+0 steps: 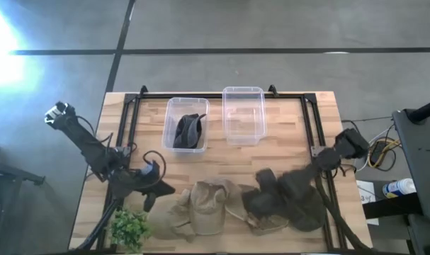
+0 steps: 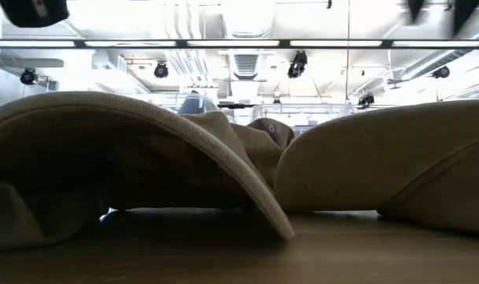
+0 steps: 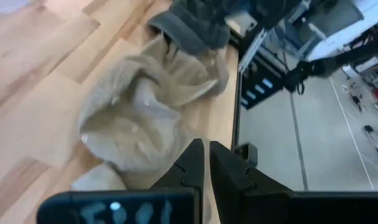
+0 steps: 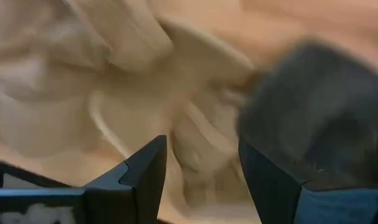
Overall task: Pick & Place hat
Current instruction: Put the gray cap into the left transparent bin
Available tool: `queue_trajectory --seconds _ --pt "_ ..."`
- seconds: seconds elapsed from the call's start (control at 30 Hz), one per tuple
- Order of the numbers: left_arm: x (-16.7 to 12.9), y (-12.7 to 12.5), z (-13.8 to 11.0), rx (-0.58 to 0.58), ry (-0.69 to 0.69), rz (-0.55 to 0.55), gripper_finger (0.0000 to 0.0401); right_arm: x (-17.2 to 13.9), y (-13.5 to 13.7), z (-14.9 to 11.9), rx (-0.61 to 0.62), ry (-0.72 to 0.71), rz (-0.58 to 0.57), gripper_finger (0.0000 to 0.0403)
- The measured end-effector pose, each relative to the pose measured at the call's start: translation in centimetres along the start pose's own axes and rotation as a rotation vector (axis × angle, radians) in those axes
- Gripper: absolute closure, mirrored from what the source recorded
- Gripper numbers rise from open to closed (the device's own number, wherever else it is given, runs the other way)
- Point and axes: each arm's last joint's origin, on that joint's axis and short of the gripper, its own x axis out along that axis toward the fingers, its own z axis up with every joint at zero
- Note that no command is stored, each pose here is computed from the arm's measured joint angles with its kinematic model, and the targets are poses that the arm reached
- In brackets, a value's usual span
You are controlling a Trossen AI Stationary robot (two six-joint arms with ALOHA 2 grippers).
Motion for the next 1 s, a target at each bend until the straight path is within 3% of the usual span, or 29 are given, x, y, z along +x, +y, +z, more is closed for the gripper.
queue_trajectory --seconds 0.27,0.47,0.63,0.77,0.9,1.0 --pt "3.4 0.8 0.0 -0.054 0.127 0.023 0.0381 2.0 -3.5 -5.1 0.171 -0.038 -0.170 0.0209" --pt "6.0 1.2 -0.9 -0.103 0.154 0.088 0.0381 4.8 -6.1 -5.7 0.158 -0.048 -0.337 0.0209" --pt "7.3 1.1 -1.6 -0.129 0.167 0.087 0.0381 7.4 -7.7 -5.1 0.149 -0.094 -0.390 0.0209" --pt "7.8 1.2 -2.0 -0.137 0.195 0.094 0.0381 10.2 -7.8 -4.5 0.161 -0.044 -0.256 0.0209" --pt "7.9 1.2 -2.0 -0.144 0.198 0.097 0.0381 13.1 -6.8 -3.9 0.207 -0.002 -0.002 0.0209" --pt "7.9 1.2 -2.0 -0.143 0.187 0.104 0.0381 14.2 -5.7 -3.1 0.249 -0.069 0.204 0.0209"
